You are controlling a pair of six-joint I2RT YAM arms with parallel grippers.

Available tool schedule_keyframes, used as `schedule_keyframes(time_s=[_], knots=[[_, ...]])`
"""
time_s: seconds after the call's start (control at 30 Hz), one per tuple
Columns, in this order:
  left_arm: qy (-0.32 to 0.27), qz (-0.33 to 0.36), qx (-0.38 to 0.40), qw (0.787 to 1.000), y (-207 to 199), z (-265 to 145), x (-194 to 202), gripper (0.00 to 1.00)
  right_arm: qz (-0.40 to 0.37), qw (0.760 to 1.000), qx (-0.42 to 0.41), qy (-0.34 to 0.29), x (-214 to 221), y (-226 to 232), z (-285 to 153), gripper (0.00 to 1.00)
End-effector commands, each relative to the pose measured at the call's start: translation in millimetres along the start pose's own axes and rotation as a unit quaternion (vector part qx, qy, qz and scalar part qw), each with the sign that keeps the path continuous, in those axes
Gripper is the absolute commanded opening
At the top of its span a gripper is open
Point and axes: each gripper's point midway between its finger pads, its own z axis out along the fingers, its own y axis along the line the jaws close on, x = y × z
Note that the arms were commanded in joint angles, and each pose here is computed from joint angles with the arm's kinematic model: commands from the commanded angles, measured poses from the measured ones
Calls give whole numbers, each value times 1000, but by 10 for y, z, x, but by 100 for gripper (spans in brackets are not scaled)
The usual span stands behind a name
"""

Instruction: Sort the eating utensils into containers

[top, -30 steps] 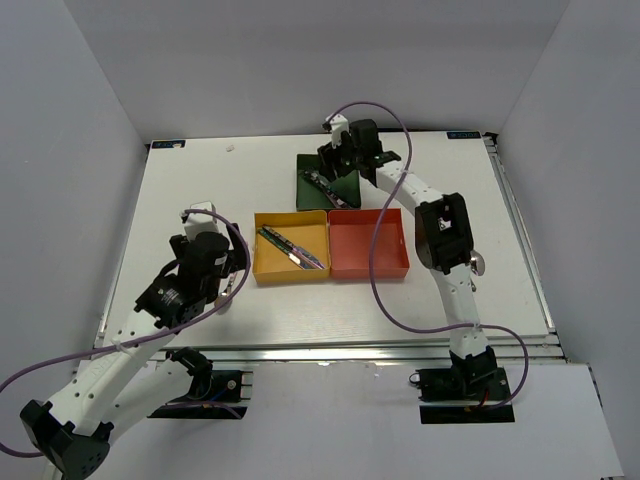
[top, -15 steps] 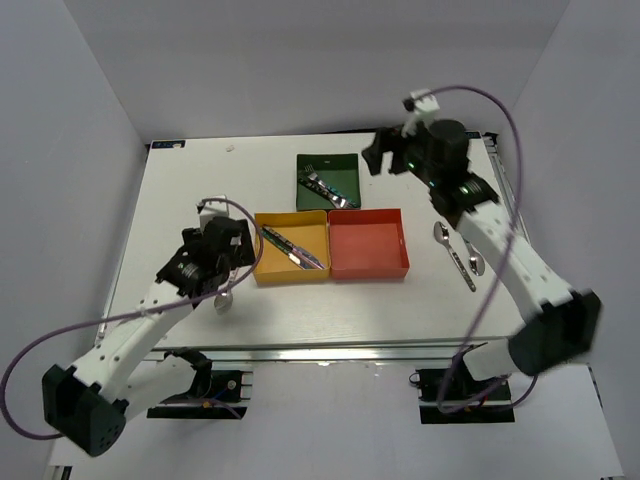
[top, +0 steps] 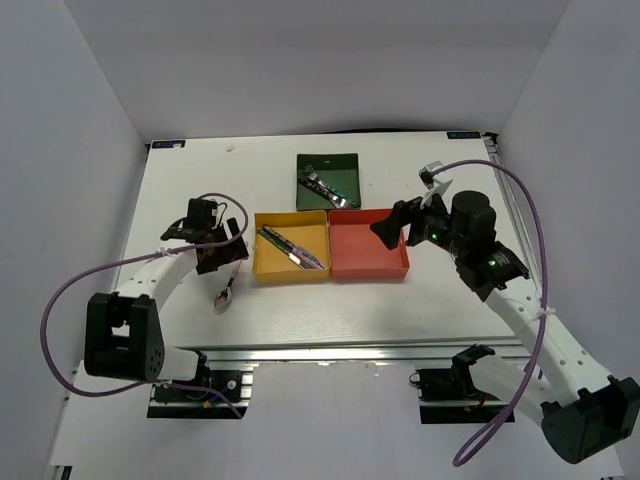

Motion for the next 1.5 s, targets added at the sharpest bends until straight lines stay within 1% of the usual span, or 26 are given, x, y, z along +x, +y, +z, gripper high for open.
schedule_keyframes(time_s=[0.0, 0.07, 0.1, 0.17, 0.43, 0.53, 0.57, 0.63, 0.67, 0.77, 0.8, 0.87, 0.93, 0.97, 1.03, 1.07, 1.13, 1.17, 1.2, 1.23, 1.27, 1.3, 1.33, 1.4, 1.43, 1.47], knots=[[-8, -9, 26, 1000, -104, -2, -109, 92, -14, 999, -50, -15, -62, 208, -107, 89], [-3, -18, 13, 1000, -68, 66, -93, 92, -17, 998, -63, -25, -90, 277, -172, 89], [0, -21, 11, 1000, -71, 88, -93, 88, -17, 997, -68, -28, -78, 293, -186, 89], [-5, -27, -15, 1000, 15, 143, -113, 85, -18, 996, -76, -37, -103, 332, -229, 89], [40, -38, -61, 997, 185, 489, 130, 78, -21, 994, -93, -53, -134, 416, -313, 89], [49, -46, -106, 992, 344, 580, 225, 65, -17, 994, -99, -51, -92, 430, -303, 89], [43, -47, -131, 989, 434, 589, 221, 54, -16, 993, -101, -53, -95, 433, -304, 89], [46, -58, -151, 986, 509, 622, 278, 46, -15, 993, -105, -51, -83, 450, -307, 89], [44, -61, -166, 983, 568, 630, 295, 39, -15, 993, -105, -52, -83, 449, -313, 89], [52, -68, -187, 979, 651, 670, 378, 28, -12, 992, -108, -58, -73, 466, -333, 89], [53, -70, -192, 977, 673, 680, 410, 17, -11, 992, -113, -58, -62, 480, -334, 89], [44, -72, -207, 975, 736, 649, 412, 10, -4, 991, -119, -57, -24, 493, -334, 89], [31, -79, -229, 970, 830, 591, 420, 0, 2, 990, -131, -56, 0, 531, -335, 89], [22, -81, -239, 967, 862, 547, 397, 0, 9, 990, -132, -54, 19, 537, -341, 89], [-19, -99, -254, 962, 919, 360, 269, 0, 9, 989, -134, -61, 9, 538, -337, 89], [-36, -105, -254, 961, 916, 279, 210, 0, 10, 990, -128, -64, 0, 524, -343, 89], [-99, -130, -238, 957, 865, -24, -37, 0, 12, 991, -117, -67, -19, 496, -354, 89], [-119, -138, -226, 957, 829, -137, -122, 0, 18, 993, -94, -66, -17, 420, -356, 89], [-153, -148, -198, 957, 743, -339, -263, 0, 17, 994, -81, -66, -23, 382, -361, 89], [-173, -151, -172, 958, 633, -457, -384, 0, 22, 996, -60, -57, -6, 316, -368, 89], [-174, -156, -148, 961, 535, -544, -408, 0, 26, 998, -19, -59, -17, 179, -361, 89], [-184, -159, -126, 962, 433, -624, -468, 0, 29, 998, 2, -55, -3, 105, -362, 89], [-203, -158, -88, 962, 230, -765, -552, 0, 36, 998, 25, -45, 48, 13, -369, 89], [-219, -175, -32, 959, -86, -877, -623, 0, 48, 996, 65, -41, 94, -151, -378, 90], [-220, -162, 8, 962, -404, -940, -592, 0, 63, 994, 84, -43, 112, -243, -405, 89], [-234, -188, 41, 953, -623, -987, -653, 0, 72, 991, 102, -42, 138, -317, -437, 89]])
